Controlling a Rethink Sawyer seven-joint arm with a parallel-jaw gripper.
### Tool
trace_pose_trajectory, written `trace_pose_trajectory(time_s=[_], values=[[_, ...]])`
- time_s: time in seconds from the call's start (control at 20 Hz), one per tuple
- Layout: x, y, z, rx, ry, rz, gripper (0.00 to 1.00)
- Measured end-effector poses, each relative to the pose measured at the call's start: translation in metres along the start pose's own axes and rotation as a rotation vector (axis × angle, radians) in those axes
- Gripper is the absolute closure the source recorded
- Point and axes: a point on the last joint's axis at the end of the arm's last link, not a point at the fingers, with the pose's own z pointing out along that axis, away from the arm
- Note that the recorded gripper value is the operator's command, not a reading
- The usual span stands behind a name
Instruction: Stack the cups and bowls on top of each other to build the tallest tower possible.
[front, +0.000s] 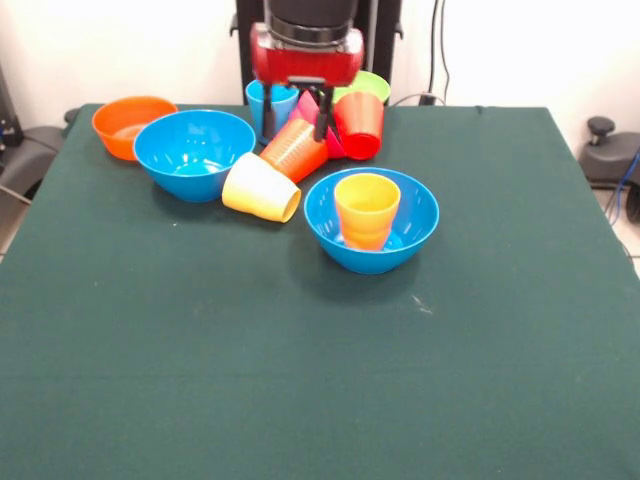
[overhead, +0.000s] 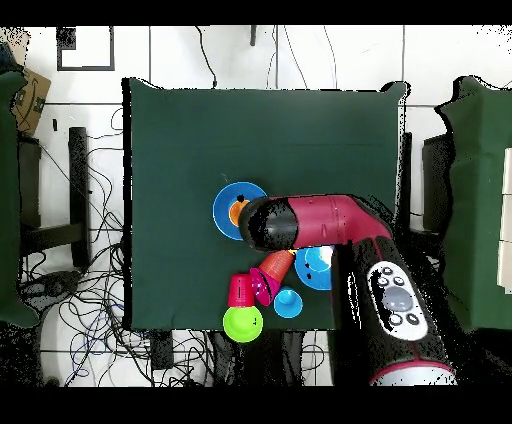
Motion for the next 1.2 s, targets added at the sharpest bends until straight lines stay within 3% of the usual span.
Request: trace_pose_trajectory(time_s=[0.25,0.45,0.7,1.2], values=[[0.012,-0.040,-0.010,-0.011,0.058,0.058,0.00],[0.022,-0.065,-0.007,-0.017,0.099,0.060,0.00],[0.035,-0.090,0.011,-0.023,0.140,0.000,0.00],[0.040,-0.095,0.045,-0.043,0.152,-0.085,0.00]])
